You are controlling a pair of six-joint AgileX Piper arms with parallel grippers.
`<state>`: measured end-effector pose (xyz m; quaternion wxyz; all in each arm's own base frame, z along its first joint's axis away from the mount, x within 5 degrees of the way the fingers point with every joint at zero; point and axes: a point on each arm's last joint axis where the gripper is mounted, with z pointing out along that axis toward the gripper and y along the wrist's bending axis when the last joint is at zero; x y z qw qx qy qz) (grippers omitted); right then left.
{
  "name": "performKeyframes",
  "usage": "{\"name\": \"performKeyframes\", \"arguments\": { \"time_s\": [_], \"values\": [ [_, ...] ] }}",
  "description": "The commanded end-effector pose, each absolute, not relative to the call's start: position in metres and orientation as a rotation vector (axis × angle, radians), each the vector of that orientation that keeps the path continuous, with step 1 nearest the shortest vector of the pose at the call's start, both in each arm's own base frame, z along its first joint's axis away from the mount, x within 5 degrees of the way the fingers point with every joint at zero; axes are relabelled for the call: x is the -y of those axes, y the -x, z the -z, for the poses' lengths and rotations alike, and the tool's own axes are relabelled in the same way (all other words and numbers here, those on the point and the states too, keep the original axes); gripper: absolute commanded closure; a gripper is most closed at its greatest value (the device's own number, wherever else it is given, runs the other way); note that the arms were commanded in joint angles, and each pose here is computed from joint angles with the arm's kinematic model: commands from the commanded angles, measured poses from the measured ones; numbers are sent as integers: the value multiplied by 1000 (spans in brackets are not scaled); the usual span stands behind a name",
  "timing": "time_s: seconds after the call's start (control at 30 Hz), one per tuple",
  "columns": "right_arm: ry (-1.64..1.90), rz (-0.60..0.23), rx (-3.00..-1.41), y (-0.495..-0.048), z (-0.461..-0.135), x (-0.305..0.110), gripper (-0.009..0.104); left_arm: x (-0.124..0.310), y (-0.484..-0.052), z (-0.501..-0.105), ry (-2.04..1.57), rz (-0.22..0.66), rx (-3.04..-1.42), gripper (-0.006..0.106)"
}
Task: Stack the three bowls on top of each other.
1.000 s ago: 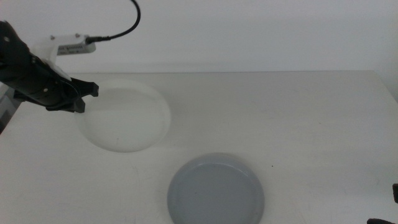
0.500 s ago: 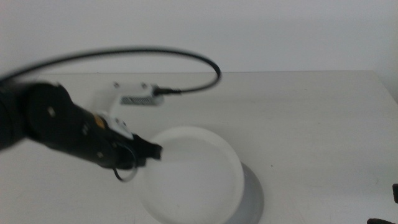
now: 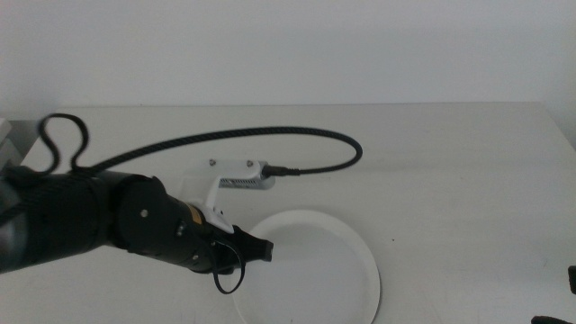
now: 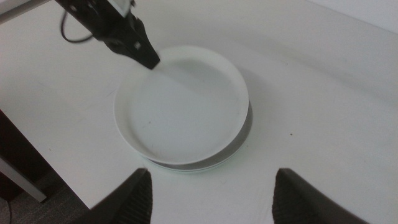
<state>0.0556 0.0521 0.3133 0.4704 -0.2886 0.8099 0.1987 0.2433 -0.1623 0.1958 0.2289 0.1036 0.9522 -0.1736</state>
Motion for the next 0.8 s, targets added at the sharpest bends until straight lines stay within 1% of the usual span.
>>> {"name": "performKeyframes", "arguments": {
  "time_s": [0.0, 0.07, 0.1, 0.13, 0.17, 0.23, 0.33, 0.43, 0.5, 0.57, 0.67, 0.77],
  "values": [
    [681, -491, -1914, -58, -325, -53, 46, 168, -249, -206, -231, 527, -2551, 100],
    [681, -491, -1914, -58, -325, -53, 46, 171, -248, -204, -249, 525, -2554, 97],
    [681, -491, -1914, -58, -325, -53, 46, 171, -249, -204, -260, 521, -2548, 94],
    [681, -491, -1914, -58, -325, -53, 46, 171, -249, -204, -268, 519, -2546, 90],
    [681, -491, -1914, -58, -325, -53, 46, 171, -249, -204, -276, 517, -2544, 83],
    [681, -491, -1914, -58, -325, -53, 46, 170, -248, -206, -286, 517, -2535, 65],
    [681, -491, -1914, -58, -325, -53, 46, 168, -246, -215, -307, 515, -2504, 26],
    [681, -491, -1914, -58, -325, -53, 46, 161, -240, -234, -317, 523, -2453, -4],
    [681, -491, -1914, -58, -325, -53, 46, 154, -234, -251, -321, 533, -2407, -4],
    [681, -491, -1914, -58, -325, -53, 46, 147, -224, -273, -364, 525, -2324, -4],
    [681, -491, -1914, -58, -325, -53, 46, 134, -209, -302, -443, 466, -2212, -4],
    [682, -487, -1913, -59, -325, -53, 46, 122, -197, -327, -467, 405, -2168, -4]
  ]
}}
